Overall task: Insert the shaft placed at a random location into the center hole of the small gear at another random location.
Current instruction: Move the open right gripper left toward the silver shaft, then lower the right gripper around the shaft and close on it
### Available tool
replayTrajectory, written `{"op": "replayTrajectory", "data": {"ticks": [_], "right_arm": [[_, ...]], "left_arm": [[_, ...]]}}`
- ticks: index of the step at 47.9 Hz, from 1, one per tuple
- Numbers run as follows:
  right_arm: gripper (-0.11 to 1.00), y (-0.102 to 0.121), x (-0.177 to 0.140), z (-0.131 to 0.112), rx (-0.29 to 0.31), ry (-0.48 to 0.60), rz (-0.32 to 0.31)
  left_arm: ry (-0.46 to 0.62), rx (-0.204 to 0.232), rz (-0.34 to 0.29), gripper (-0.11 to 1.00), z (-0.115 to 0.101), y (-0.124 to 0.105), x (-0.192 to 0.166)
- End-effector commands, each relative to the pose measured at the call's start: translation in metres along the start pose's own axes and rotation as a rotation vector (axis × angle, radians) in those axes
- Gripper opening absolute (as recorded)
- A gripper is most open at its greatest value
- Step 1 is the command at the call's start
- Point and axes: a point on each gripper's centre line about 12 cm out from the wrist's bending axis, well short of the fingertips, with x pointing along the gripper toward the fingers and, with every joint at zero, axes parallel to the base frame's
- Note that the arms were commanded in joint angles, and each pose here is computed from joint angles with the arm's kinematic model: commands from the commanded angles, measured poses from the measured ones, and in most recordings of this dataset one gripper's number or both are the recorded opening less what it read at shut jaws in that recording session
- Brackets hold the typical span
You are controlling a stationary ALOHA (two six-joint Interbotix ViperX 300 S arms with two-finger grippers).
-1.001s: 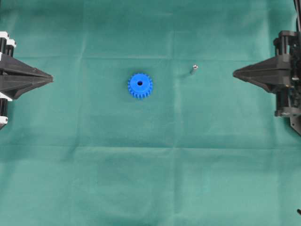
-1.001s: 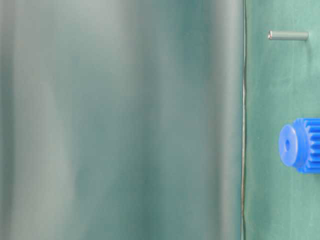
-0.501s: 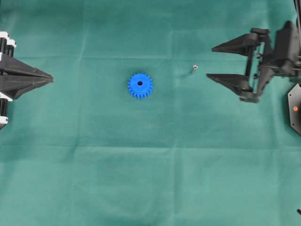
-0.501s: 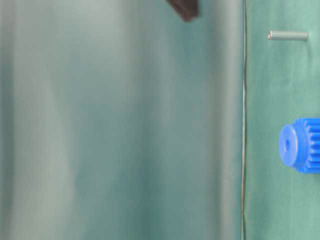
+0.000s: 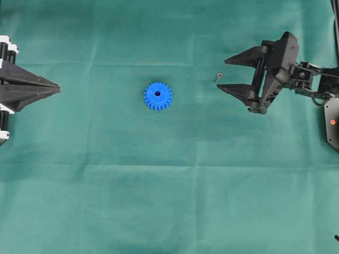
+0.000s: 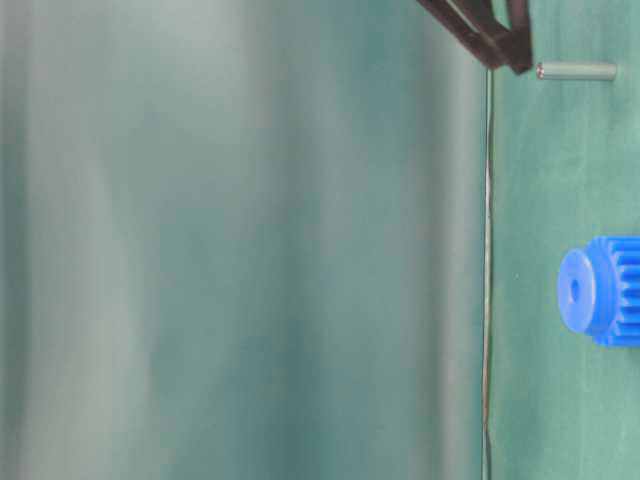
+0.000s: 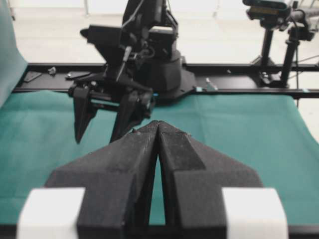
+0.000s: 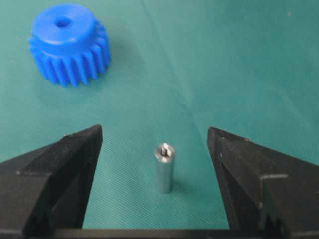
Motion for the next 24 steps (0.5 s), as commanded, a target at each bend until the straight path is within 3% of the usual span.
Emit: {"op": "replayTrajectory", "data": {"ticks": [1, 17, 24], "right_arm": [[0.84, -0.004, 0.006, 0.006, 0.003, -0.037, -0.019], [0.82, -0.006, 0.021, -0.002, 0.005, -0.003, -0.025], [0.73, -0.006, 0.021, -0.003, 0.005, 0.006, -0.025]], "left_arm": [[-0.017, 0.005, 0.001, 0.0, 0.007, 0.0, 0.003], [-0.015, 0.006, 0.001, 0.0, 0.006, 0.0, 0.003], [-0.014, 0.005, 0.001, 0.0, 0.006, 0.0, 0.003]]}}
